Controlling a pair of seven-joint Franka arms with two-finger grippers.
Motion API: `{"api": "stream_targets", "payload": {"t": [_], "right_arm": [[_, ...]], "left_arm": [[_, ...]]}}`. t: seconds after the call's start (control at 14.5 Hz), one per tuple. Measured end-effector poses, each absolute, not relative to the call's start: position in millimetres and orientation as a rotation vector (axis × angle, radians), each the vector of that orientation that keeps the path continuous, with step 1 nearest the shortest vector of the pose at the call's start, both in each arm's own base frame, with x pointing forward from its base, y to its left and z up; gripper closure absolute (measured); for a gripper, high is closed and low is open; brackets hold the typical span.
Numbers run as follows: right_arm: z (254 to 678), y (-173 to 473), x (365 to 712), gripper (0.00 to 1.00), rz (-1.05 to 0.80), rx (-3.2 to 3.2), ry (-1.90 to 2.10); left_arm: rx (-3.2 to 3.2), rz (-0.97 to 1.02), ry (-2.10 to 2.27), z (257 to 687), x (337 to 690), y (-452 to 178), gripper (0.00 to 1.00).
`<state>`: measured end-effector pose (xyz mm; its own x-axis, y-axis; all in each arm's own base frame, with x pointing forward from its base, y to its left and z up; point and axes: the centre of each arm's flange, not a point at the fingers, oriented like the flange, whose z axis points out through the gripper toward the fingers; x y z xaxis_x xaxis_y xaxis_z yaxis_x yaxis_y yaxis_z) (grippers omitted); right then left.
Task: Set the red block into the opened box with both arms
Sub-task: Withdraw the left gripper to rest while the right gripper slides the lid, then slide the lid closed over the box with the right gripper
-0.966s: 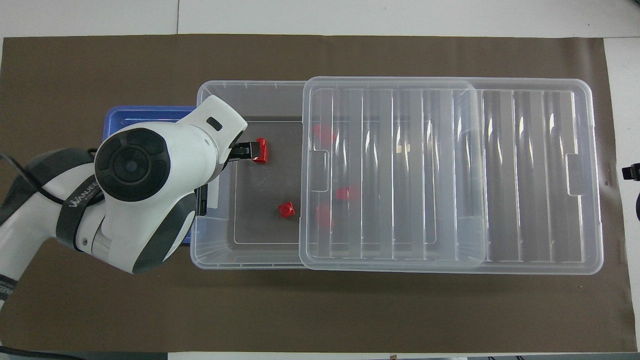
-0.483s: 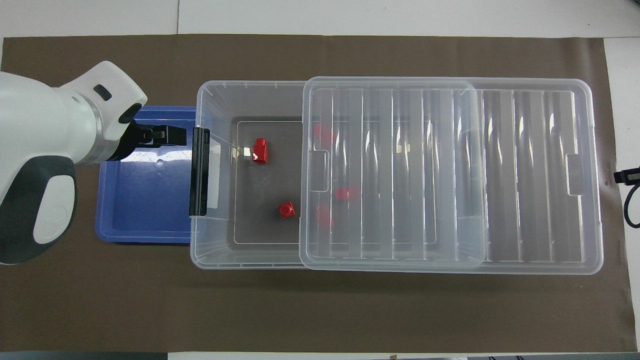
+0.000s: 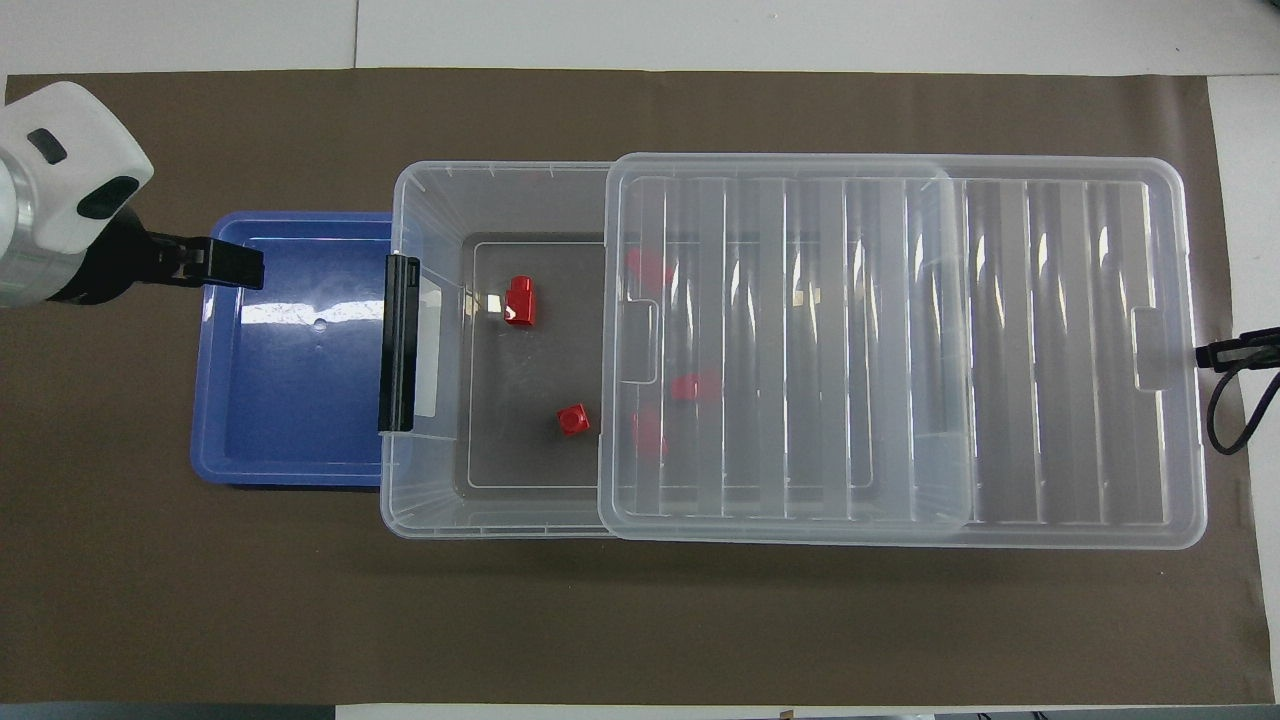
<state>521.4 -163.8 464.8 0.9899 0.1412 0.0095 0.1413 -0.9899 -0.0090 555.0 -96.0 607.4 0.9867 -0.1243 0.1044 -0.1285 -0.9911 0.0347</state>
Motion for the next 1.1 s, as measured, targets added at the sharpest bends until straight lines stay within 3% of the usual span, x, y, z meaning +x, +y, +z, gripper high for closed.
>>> {"api": "stream_targets", "payload": {"t": [0.34,1.1], "right_arm": [[464,-146,527,0.99,-0.012,-3.126,-0.19],[464,-56,543,0.99,-0.006,-3.13,-0.026]], "left_arm": [[3.067,0.091,-0.185,635,550,-56,0.0],[3.073,-0.051,-0.242,647,541,-60,0.0]]}}
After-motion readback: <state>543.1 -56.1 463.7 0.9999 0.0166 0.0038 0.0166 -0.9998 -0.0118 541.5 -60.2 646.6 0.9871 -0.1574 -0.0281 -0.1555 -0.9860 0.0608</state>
